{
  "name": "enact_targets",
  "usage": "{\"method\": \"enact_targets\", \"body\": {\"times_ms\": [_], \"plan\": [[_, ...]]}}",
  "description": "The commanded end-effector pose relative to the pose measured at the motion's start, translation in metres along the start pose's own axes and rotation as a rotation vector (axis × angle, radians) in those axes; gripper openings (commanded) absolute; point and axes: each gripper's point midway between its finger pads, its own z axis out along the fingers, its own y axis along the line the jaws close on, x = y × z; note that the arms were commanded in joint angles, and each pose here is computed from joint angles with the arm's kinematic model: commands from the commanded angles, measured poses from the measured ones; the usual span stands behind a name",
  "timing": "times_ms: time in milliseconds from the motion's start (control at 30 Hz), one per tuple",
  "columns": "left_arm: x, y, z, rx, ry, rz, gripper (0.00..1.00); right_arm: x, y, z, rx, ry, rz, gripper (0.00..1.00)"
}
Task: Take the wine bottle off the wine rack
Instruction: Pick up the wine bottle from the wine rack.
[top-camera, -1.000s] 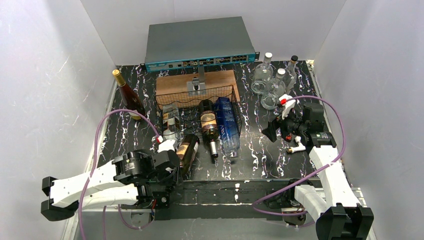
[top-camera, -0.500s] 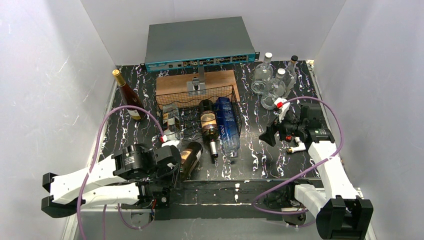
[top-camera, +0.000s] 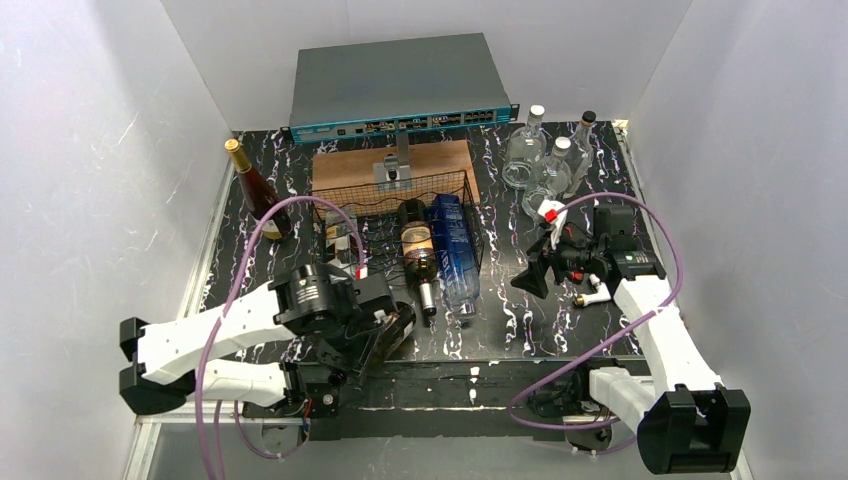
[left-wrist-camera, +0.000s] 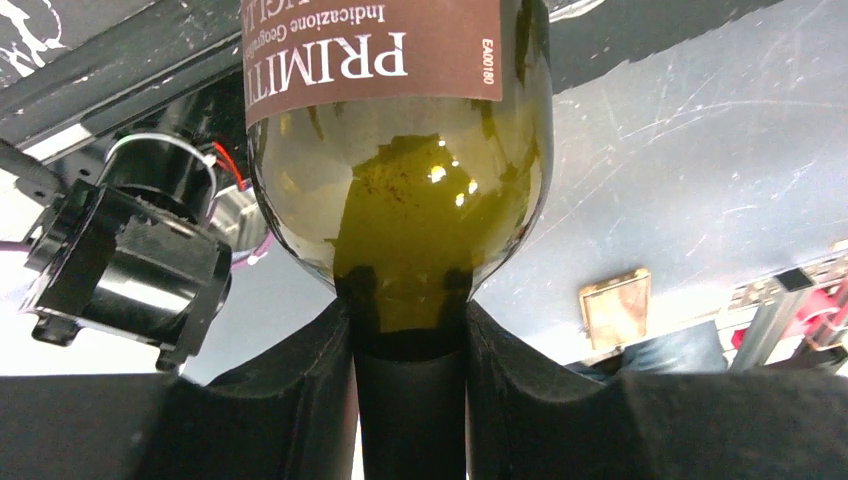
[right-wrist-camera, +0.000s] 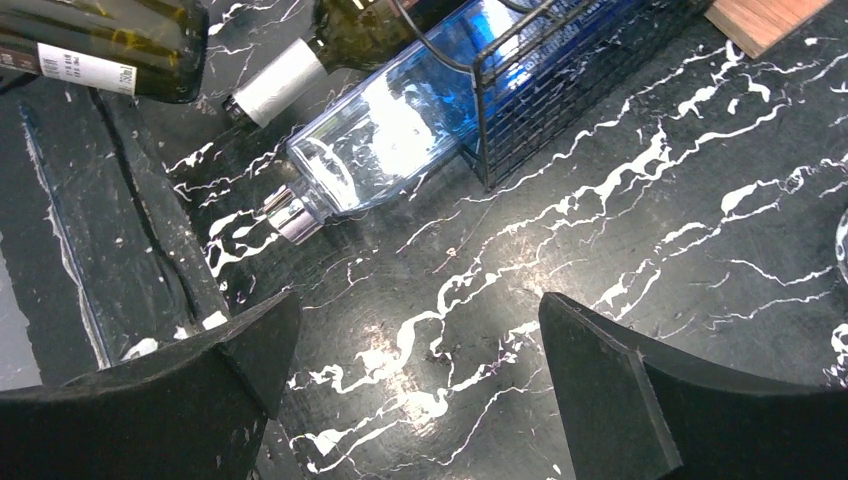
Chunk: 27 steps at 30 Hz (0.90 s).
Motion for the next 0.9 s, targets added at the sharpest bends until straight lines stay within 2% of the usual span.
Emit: {"method": "enact_targets", "body": {"times_ms": [0,433,867], "plan": [[0.003,0.004,-0.018,-0.033,0.044,0.109,0.00,-0.015,0.011,0.000,-0.058,-0.029,-0.081,0.98],[-0.003,0.005,-0.025,-0.164,0.177,0.241,0.00,-0.012,0.027,0.009,-0.120,-0.014,-0.110,0.98],[0.009,0.000,-0.029,-0.135,0.281,0.285,0.00,-0.010,0.041,0.011,-0.180,-0.013,-0.141,0.98]]}}
